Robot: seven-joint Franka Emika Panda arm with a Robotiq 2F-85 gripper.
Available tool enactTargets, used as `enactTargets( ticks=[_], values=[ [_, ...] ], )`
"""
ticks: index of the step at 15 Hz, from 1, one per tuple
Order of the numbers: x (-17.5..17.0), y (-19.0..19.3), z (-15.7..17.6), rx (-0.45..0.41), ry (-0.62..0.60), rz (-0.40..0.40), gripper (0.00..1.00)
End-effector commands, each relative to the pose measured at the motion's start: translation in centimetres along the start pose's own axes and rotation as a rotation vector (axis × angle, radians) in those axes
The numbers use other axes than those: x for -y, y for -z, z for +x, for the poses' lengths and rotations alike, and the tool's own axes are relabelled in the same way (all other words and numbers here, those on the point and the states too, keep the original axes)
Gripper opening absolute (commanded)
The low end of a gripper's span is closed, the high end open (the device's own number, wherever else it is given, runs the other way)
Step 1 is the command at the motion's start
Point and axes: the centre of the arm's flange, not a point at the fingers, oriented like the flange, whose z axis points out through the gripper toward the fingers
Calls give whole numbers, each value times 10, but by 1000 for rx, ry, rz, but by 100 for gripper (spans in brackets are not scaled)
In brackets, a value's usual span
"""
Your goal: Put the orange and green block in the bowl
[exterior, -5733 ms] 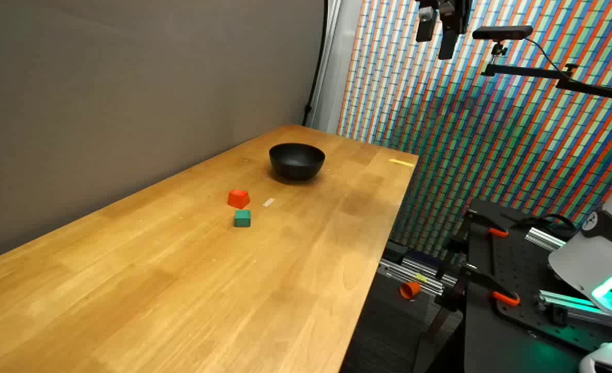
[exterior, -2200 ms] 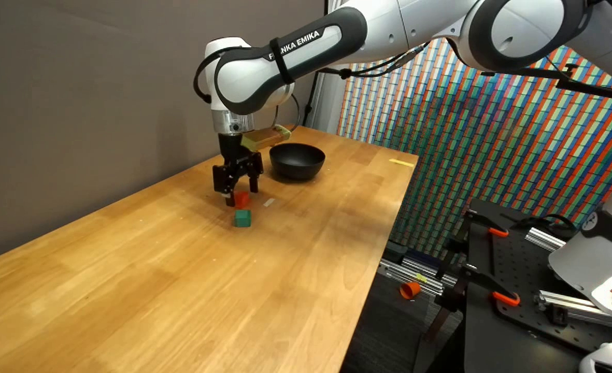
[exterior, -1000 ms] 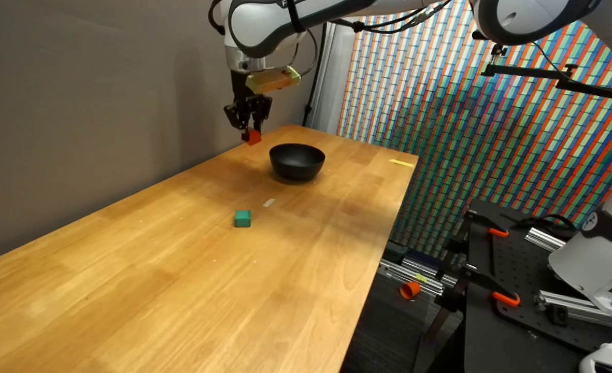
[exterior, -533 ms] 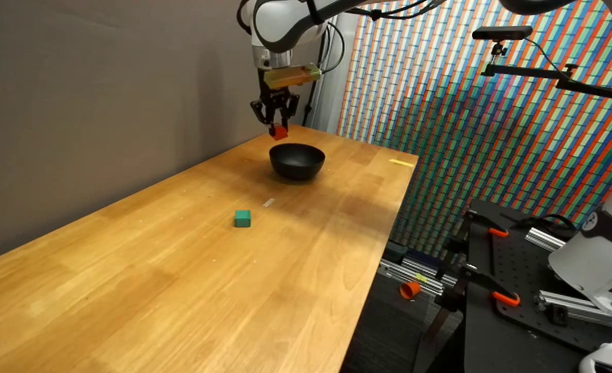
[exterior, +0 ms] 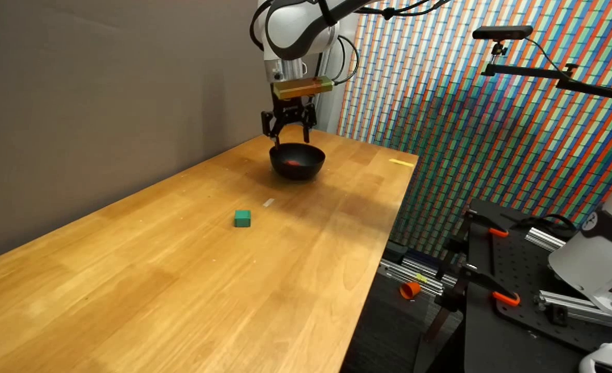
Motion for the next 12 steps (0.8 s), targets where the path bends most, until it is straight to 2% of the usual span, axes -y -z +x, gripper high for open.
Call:
enactTargets(
  ticks=[1,5,9,12],
  values=[
    [35,10,-46,68,89,103,100],
    [92,3,-100,133,226,158,100],
    [121,-29,-146,174,343,136,100],
    [135,-59,-173,156,439,87,100]
  ],
)
